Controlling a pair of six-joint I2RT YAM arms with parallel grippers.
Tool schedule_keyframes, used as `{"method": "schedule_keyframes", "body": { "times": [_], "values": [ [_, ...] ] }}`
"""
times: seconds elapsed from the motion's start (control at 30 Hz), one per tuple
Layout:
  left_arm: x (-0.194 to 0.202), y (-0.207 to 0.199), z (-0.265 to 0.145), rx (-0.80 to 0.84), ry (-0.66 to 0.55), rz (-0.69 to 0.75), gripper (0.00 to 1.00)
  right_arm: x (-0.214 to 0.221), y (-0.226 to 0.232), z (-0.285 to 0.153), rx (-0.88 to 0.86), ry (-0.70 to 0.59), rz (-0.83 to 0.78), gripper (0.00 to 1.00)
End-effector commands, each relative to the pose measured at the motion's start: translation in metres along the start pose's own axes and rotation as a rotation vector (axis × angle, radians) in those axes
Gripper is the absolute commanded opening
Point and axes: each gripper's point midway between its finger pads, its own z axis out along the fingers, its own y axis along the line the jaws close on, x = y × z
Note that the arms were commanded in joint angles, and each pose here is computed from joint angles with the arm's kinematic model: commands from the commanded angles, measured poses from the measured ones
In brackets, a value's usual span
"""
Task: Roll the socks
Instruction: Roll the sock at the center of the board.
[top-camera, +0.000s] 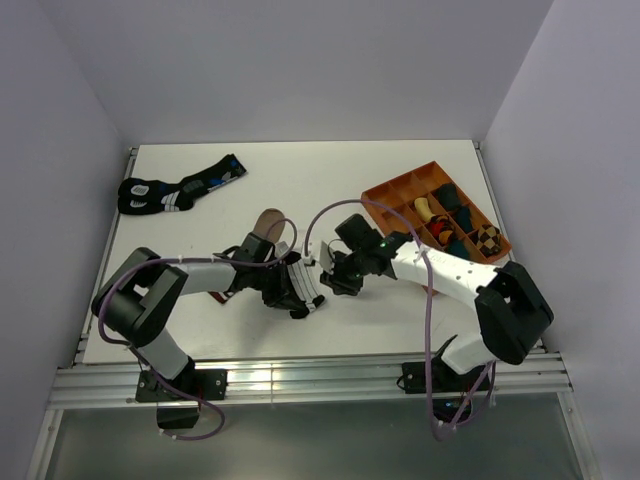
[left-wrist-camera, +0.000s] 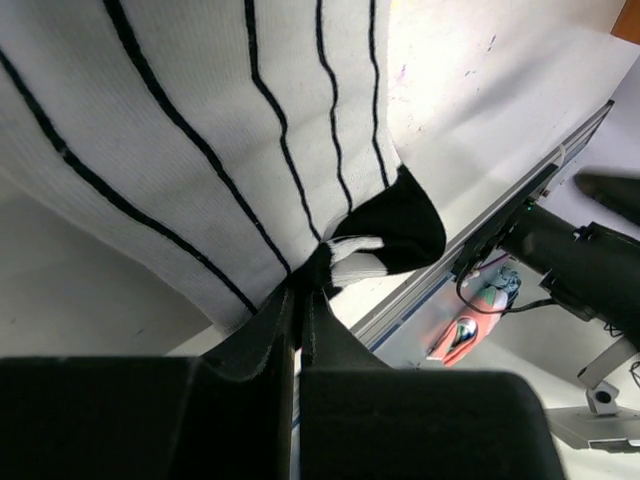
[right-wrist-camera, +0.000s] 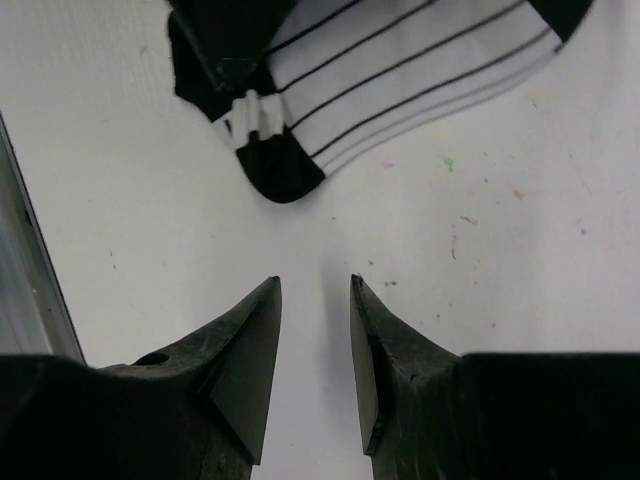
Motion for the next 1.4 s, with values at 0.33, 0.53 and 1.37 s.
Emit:
{"method": "schedule_keyframes", "body": {
  "times": [0.33,0.53,1.37],
  "values": [
    [0.002,0.005,-0.009,-0.023,0.106,-0.019,0.04,-0.040,0.047,0.010,0.037,-0.187,-0.418,0.40],
    [0.000,0.009,-0.007,-0.015,0.129,-0.032,0.05,-0.052,0.063,0.023,0.022,-0.204,-0.493,0.40],
    [0.011,0.016,-0.013,0.018,0.181,-0.037,0.09,-0.052,0.053,0.087,0.103,-0.162,-0.577,0.39]
  ]
}}
